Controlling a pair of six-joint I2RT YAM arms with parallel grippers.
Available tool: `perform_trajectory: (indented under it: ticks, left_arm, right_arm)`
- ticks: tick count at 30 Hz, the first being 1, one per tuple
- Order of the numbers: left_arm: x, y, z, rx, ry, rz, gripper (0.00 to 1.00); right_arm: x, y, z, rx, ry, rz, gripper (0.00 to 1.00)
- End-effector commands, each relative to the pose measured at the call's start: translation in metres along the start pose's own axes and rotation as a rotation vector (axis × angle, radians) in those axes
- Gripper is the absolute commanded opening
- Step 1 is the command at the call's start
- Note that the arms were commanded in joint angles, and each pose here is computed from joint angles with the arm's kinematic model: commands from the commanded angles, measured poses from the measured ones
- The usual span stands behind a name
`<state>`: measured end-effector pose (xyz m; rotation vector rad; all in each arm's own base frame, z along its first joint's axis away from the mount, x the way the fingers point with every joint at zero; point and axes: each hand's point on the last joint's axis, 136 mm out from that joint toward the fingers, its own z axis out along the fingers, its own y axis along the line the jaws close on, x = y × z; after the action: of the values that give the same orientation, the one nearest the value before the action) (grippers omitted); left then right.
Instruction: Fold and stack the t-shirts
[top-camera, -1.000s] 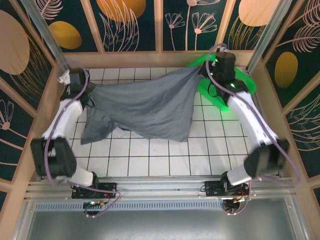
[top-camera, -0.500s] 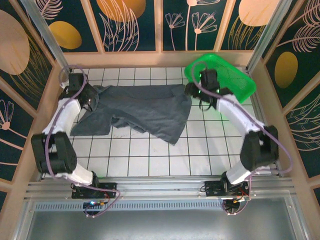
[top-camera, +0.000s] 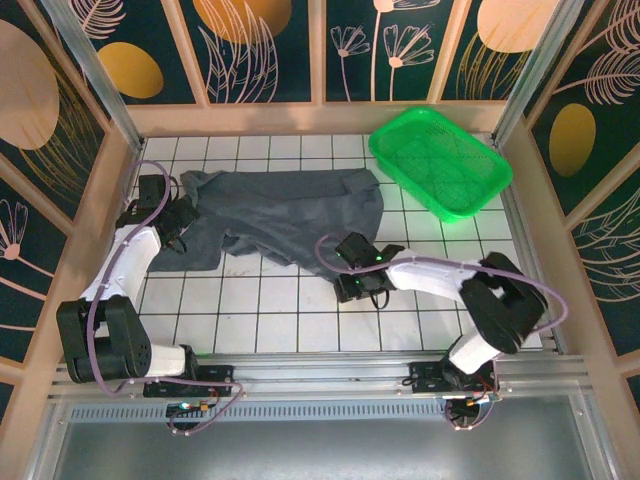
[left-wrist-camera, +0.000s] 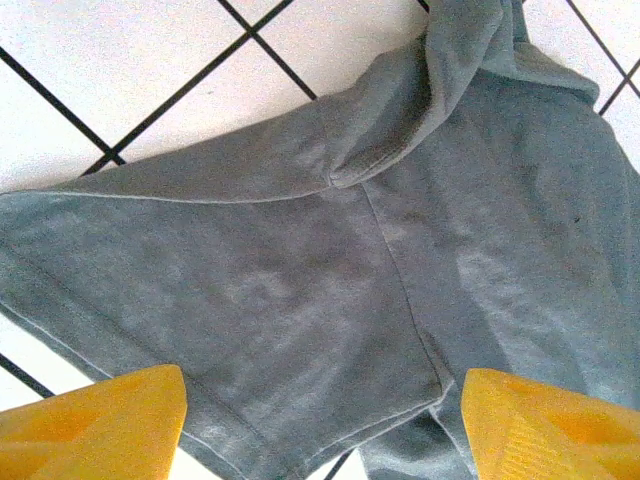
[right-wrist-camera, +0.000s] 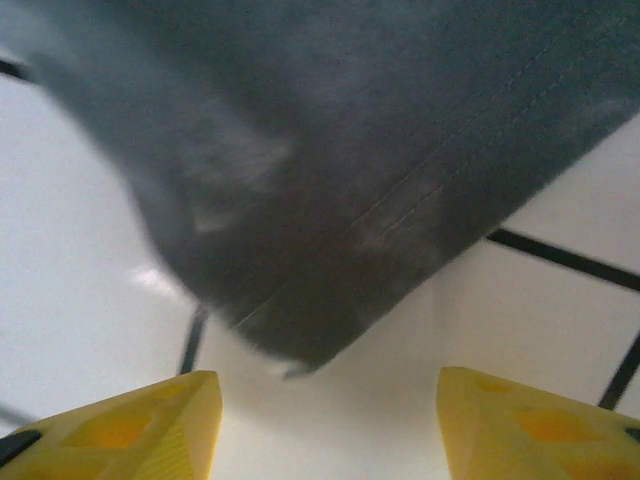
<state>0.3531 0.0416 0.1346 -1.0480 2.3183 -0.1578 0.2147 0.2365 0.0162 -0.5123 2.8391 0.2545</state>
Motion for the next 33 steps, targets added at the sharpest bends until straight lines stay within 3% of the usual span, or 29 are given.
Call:
perform_trajectory:
  ticks: [1, 6, 10, 11, 18, 22, 29, 33]
  left_arm:
    - [0.0, -0.006, -0.003, 0.019, 0.016, -0.016, 0.72]
    - [0.001, -0.006, -0.003, 0.023, 0.02, -0.014, 0.72]
    - [0.0, -0.004, -0.005, 0.016, 0.011, -0.011, 0.71]
    - [0.0, -0.004, -0.006, 0.016, 0.01, -0.011, 0.71]
    - [-0.001, 0.0, -0.005, -0.007, 0.003, 0.023, 0.71]
    - [0.009, -0.007, 0.009, 0.026, 0.058, 0.093, 0.71]
    - [0.048, -0.025, 0.031, 0.159, 0.199, 0.207, 0.64]
    - [0.072, -0.036, 0.031, 0.112, 0.218, 0.313, 0.65]
  right_arm:
    - [-0.025, 0.001, 0.004, 0.046, -0.061, -0.028, 0.57]
    - [-0.032, -0.001, 0.018, 0.089, -0.033, -0.026, 0.42]
    - [-0.037, -0.012, 0.016, 0.108, -0.039, 0.027, 0.04]
    - [-0.04, -0.019, 0.013, 0.123, -0.047, 0.05, 0.0]
    - [-0.041, -0.115, -0.038, 0.29, -0.123, 0.332, 0.0]
    - [-0.027, -0.152, -0.05, 0.314, -0.118, 0.378, 0.0]
    - [-0.042, -0.153, -0.052, 0.253, -0.127, 0.379, 0.0]
    - [-0.048, -0.15, -0.049, 0.238, -0.126, 0.399, 0.0]
